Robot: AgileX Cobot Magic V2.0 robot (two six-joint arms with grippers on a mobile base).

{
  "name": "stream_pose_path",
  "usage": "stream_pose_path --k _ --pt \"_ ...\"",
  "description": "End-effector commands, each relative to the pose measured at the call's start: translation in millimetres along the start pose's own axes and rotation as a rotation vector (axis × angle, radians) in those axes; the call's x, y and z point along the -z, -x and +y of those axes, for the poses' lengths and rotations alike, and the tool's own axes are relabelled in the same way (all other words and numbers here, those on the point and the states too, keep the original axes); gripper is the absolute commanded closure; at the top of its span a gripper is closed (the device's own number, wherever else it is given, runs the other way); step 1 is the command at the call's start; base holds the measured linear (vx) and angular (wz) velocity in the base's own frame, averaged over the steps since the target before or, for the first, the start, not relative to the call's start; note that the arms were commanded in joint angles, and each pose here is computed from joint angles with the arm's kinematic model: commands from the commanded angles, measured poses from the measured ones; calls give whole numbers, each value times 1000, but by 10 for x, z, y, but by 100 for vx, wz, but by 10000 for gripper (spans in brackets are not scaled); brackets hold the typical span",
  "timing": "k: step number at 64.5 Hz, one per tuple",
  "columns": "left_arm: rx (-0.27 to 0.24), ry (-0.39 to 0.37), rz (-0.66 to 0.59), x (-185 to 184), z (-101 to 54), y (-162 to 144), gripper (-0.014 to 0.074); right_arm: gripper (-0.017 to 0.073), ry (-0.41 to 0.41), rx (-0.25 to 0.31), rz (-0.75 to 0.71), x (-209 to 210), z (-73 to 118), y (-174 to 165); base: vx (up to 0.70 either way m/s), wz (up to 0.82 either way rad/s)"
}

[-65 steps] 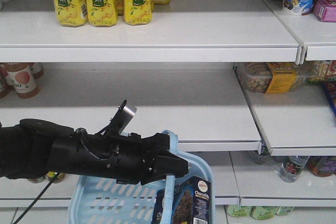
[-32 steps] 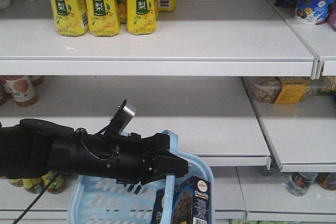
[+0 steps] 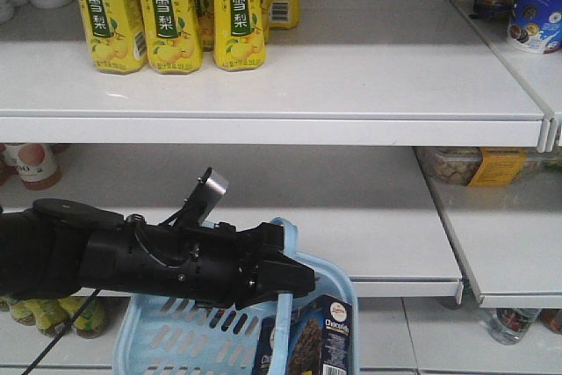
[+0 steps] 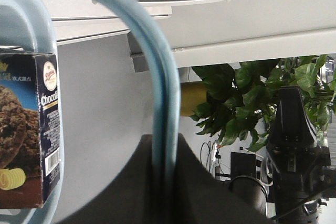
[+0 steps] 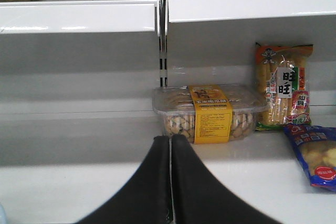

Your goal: Left arm holds basket, right arm returns cookies

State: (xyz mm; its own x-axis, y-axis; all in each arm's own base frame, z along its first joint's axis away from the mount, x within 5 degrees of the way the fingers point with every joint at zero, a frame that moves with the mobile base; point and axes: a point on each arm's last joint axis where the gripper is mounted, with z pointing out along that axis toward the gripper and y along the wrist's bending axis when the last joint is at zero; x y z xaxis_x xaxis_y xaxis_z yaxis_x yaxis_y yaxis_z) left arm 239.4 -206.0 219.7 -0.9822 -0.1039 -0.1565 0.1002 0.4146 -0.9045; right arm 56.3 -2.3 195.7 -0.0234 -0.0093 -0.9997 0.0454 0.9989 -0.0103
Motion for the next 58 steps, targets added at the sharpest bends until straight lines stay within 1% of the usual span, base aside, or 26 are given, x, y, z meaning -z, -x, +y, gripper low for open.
stream_pose_path --k 1,58 --pt "9 -142 -34 96 -305 32 601 567 -13 10 -84 7 -9 67 6 1" --pt "8 -142 -34 96 -305 32 601 567 -13 10 -85 7 -9 68 4 1"
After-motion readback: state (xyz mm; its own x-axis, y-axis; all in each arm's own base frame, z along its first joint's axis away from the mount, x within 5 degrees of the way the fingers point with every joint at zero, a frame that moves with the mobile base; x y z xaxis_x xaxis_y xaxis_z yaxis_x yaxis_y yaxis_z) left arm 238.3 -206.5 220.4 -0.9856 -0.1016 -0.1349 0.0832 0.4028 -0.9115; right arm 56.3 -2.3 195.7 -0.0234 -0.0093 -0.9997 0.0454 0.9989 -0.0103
